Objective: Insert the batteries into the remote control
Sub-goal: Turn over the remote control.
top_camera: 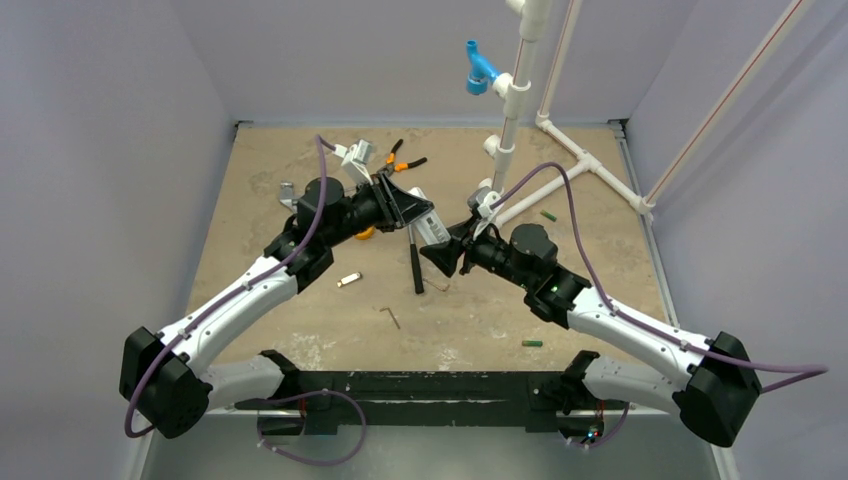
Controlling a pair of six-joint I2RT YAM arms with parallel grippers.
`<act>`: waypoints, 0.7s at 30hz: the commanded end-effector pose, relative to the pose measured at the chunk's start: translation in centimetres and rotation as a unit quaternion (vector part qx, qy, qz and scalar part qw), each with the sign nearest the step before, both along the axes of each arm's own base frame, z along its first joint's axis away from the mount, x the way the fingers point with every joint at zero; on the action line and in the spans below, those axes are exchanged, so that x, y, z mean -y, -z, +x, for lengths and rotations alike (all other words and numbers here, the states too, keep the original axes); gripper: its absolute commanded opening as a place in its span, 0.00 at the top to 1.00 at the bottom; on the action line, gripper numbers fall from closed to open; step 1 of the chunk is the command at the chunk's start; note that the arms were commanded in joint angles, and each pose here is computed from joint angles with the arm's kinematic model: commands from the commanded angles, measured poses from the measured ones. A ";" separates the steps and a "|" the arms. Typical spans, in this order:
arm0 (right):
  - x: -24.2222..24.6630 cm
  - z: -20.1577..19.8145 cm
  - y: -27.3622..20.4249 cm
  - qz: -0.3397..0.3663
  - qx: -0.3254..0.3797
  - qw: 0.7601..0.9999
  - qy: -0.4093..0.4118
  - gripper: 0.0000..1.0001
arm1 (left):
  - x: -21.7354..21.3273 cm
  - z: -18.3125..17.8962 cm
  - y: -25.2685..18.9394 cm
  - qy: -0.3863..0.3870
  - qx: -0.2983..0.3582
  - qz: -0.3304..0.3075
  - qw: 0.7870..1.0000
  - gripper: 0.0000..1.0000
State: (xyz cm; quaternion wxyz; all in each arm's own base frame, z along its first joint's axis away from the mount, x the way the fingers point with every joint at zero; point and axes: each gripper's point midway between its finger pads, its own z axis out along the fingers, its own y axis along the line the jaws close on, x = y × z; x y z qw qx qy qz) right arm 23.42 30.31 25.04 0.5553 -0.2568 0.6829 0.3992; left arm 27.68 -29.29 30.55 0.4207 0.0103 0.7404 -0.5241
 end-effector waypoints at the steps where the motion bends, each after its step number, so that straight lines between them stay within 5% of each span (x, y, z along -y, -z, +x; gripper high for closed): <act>1: -0.6 -0.1 -3.8 0.041 0.031 0.999 -0.010 1.00 | 0.5 -0.1 -2.5 0.011 0.032 -0.018 0.999 0.84; 6: -0.7 -0.2 -3.7 0.039 0.036 0.999 -0.014 1.00 | 0.5 -0.2 -2.3 0.012 0.029 -0.016 0.999 1.00; 10: -0.2 -0.1 -3.8 0.036 0.050 0.998 -0.007 0.66 | 0.6 -0.4 -2.3 0.017 0.029 -0.021 0.999 1.00; 13: 0.4 -0.1 -4.1 0.040 0.065 0.997 0.004 0.29 | 0.6 -0.5 -2.4 0.020 0.031 -0.021 0.999 1.00; 21: 1.5 -0.9 -5.7 0.042 0.135 0.990 0.001 0.16 | 0.0 -0.1 -2.2 0.018 0.025 -0.025 0.999 1.00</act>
